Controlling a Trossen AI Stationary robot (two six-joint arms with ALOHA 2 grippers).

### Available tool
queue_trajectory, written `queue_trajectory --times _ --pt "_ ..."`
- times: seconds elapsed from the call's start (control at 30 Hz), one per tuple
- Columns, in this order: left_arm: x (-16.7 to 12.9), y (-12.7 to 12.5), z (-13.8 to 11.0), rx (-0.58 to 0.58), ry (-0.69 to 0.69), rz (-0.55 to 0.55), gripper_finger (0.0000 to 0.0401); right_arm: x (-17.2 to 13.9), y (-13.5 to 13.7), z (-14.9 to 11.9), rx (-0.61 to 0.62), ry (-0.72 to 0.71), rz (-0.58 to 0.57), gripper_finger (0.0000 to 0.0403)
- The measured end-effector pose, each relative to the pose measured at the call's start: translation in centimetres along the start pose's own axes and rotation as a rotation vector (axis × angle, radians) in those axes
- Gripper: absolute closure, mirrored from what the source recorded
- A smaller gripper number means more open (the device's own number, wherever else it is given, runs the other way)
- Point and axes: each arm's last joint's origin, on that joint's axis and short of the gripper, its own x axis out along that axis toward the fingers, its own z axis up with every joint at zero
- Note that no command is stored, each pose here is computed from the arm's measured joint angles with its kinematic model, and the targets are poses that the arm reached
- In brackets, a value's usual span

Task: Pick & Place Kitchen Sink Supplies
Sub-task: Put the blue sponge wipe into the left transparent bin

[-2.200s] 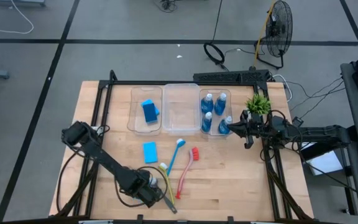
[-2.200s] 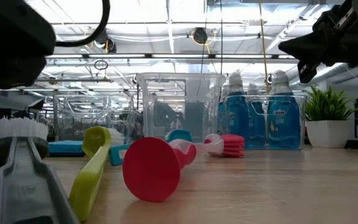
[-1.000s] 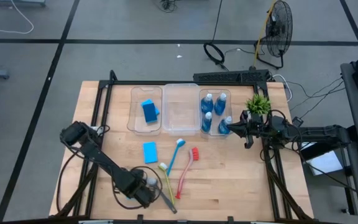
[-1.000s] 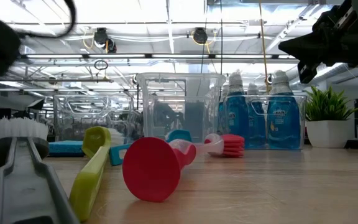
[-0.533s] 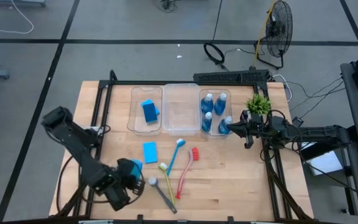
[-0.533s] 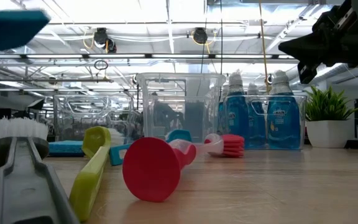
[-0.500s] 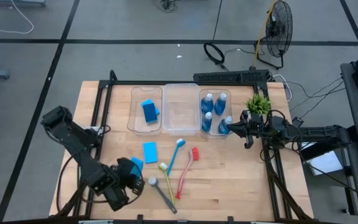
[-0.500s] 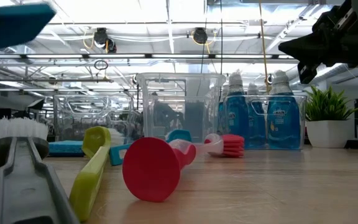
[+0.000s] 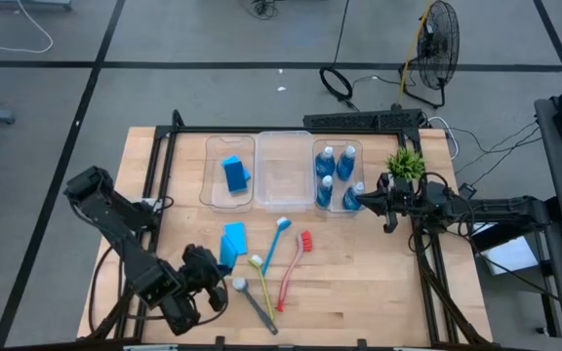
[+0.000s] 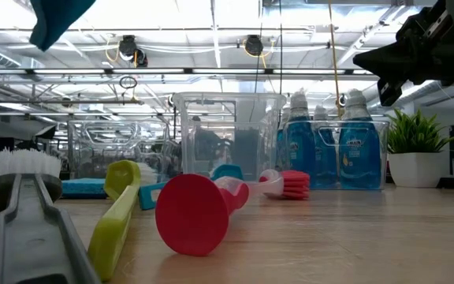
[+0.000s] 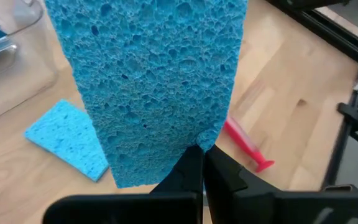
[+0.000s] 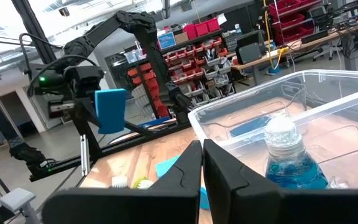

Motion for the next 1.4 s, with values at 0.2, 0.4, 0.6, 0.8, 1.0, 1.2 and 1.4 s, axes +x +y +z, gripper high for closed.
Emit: queue_trajectory --times 0.2,0.4,0.6,0.8,1.0,1.2,1.4 --pt "0.0 -0.2 0.0 0.011 0.0 -0.014 0.0401 0.0 0.0 0.0 0.0 0.0 0.0 0.0399" --pt "0.6 0.0 0.6 -0.142 0.008 0.012 0.0401 0.0 0.0 0.0 0.0 0.0 0.0 0.0399" --pt "3.7 1.8 4.1 -0.452 0.222 0.173 0.0401 0.0 0.0 0.0 0.0 -0.001 -0.001 0.0399" --pt "5.5 4.3 9.4 -0.405 0.206 0.194 0.0401 0.0 0.0 0.0 0.003 -0.002 -0.003 0.0399" --pt "4.5 9.3 14.8 -0.423 0.047 0.311 0.0401 0.0 0.0 0.0 0.003 -0.002 -0.004 0.0399" --pt "4.2 14.7 19.5 -0.456 -0.03 0.408 0.0401 0.0 -0.1 0.0 0.002 -0.008 -0.028 0.0399" --pt "5.6 18.7 22.3 -0.454 0.002 0.444 0.0401 0.0 -0.2 0.0 0.0 -0.019 -0.058 0.0399"
